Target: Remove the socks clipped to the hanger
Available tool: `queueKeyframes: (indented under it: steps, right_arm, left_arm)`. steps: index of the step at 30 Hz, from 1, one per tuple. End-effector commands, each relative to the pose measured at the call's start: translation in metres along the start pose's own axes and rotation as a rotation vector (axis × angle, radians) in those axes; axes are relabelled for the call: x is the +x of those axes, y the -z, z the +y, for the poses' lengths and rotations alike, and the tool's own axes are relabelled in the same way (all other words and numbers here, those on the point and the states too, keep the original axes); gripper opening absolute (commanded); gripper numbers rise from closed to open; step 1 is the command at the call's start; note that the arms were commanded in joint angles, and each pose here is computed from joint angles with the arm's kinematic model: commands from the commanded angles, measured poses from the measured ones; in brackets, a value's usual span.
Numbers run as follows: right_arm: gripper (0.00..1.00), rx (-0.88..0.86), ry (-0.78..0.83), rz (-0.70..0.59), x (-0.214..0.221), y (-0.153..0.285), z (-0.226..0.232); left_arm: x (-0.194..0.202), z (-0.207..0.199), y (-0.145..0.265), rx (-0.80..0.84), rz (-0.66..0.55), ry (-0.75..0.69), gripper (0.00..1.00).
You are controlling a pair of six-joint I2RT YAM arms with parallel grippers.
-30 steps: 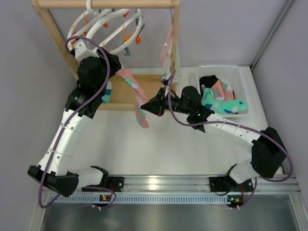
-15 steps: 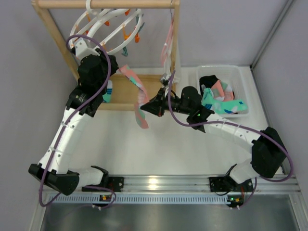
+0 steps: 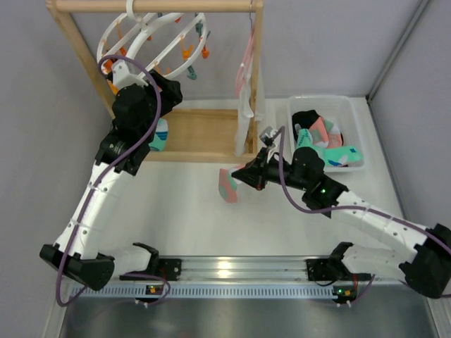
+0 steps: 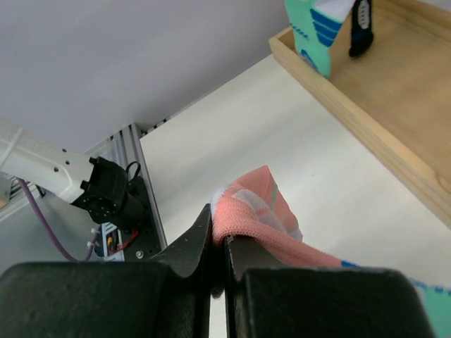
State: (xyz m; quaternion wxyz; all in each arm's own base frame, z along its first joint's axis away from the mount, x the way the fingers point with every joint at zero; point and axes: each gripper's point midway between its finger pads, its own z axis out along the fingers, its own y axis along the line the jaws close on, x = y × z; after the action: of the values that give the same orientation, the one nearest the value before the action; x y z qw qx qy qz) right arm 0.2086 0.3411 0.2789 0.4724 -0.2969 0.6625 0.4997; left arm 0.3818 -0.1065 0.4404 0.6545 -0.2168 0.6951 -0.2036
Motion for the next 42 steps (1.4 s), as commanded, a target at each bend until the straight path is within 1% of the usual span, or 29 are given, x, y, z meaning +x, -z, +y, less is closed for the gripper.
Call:
queueKeyframes:
  steps: [1,2,3,4,6,7,8,9,10,11,12,14,16,19,22,23,24,25,26,27,29,30,32,34,35,36,38,41,42]
  right_arm:
    - [0.00,0.162,0.038,0.017,0.002,0.037,-0.017]
    - [0.00,0.190,0.037,0.024,0.004,0.043,-0.021]
    - [0.00,0.236,0.043,0.006,0.001,0.053,-0.025]
    - [0.00,0.283,0.026,0.046,0.012,0.062,-0.032]
    - [0.00,0.367,0.019,0.032,0.006,0.078,-0.045]
    - [0.00,0.423,0.017,0.017,0.001,0.086,-0.053]
    - [0.00,0.488,-0.003,0.024,0.001,0.098,-0.067]
    - [0.00,0.522,-0.008,0.004,-0.005,0.106,-0.071]
    - [0.00,0.582,-0.009,-0.025,-0.016,0.115,-0.081]
    - [0.00,0.661,-0.028,-0.029,-0.019,0.128,-0.096]
    - [0.00,0.699,-0.033,-0.039,-0.025,0.135,-0.104]
    - [0.00,0.816,-0.049,-0.104,-0.048,0.158,-0.128]
    - [0.00,0.832,-0.071,-0.130,-0.066,0.164,-0.140]
    - [0.00,0.945,-0.136,-0.199,-0.098,0.196,-0.176]
    - [0.00,0.965,-0.150,-0.262,-0.133,0.208,-0.195]
    - [0.00,1.015,-0.165,-0.265,-0.138,0.217,-0.214]
    - [0.00,1.059,-0.134,-0.313,-0.164,0.227,-0.219]
    - [0.00,1.090,-0.128,-0.317,-0.172,0.232,-0.227]
    - [0.00,1.123,-0.138,-0.279,-0.170,0.230,-0.249]
    - [0.00,1.160,-0.111,-0.320,-0.196,0.244,-0.254]
    - [0.00,1.199,-0.086,-0.320,-0.209,0.250,-0.273]
    - [0.00,1.201,-0.084,-0.309,-0.212,0.245,-0.289]
    - [0.00,1.169,-0.075,-0.295,-0.215,0.237,-0.306]
    - [0.00,1.142,-0.105,-0.247,-0.207,0.224,-0.332]
    - [0.00,1.137,-0.133,-0.200,-0.190,0.217,-0.352]
    - [0.00,1.132,-0.132,-0.199,-0.192,0.214,-0.358]
    - [0.00,1.089,-0.149,-0.173,-0.181,0.203,-0.371]
    - [0.03,1.047,-0.217,-0.108,-0.148,0.187,-0.396]
    - [0.08,0.980,-0.312,-0.050,-0.104,0.169,-0.417]
  left_arm:
    - [-0.017,-0.018,0.020,0.111,-0.033,0.030,0.73]
    - [-0.015,-0.016,0.022,0.112,-0.030,0.028,0.76]
    - [-0.014,-0.015,0.024,0.115,-0.028,0.025,0.84]
    - [-0.009,-0.013,0.030,0.124,-0.015,0.021,0.88]
    - [-0.004,-0.010,0.037,0.140,-0.001,0.014,0.93]
    - [-0.009,-0.009,0.046,0.153,-0.013,0.018,0.95]
    - [0.003,-0.004,0.049,0.156,0.014,0.011,0.97]
    - [0.005,-0.001,0.054,0.161,0.015,0.004,0.98]
    - [0.000,0.000,0.067,0.178,-0.002,0.011,0.98]
    - [0.015,0.011,0.068,0.165,0.027,0.003,0.98]
    - [0.018,0.014,0.074,0.174,0.031,0.003,0.98]
    - [0.018,0.018,0.093,0.203,0.021,0.011,0.98]
    - [0.031,0.028,0.107,0.221,0.046,0.005,0.98]
    - [0.046,0.044,0.126,0.219,0.077,-0.014,0.98]
    - [0.060,0.061,0.139,0.210,0.105,-0.059,0.98]
    - [0.069,0.070,0.142,0.193,0.133,-0.092,0.98]
    - [0.074,0.075,0.145,0.189,0.142,-0.105,0.98]
    - [0.083,0.080,0.150,0.197,0.161,-0.121,0.99]
    - [0.091,0.086,0.153,0.200,0.184,-0.153,0.98]
    - [0.095,0.089,0.157,0.209,0.190,-0.162,0.98]
    - [0.113,0.097,0.159,0.217,0.234,-0.185,0.98]
    - [0.117,0.101,0.162,0.219,0.242,-0.211,0.98]
    - [0.127,0.113,0.161,0.196,0.262,-0.253,0.98]
    - [0.128,0.122,0.164,0.171,0.253,-0.277,0.99]
    - [0.125,0.127,0.165,0.148,0.238,-0.281,0.99]
    - [0.120,0.124,0.168,0.161,0.224,-0.281,0.99]
    - [0.116,0.124,0.170,0.162,0.207,-0.285,0.98]
    - [0.116,0.125,0.172,0.165,0.198,-0.279,0.98]
    - [0.116,0.126,0.173,0.159,0.195,-0.269,0.98]
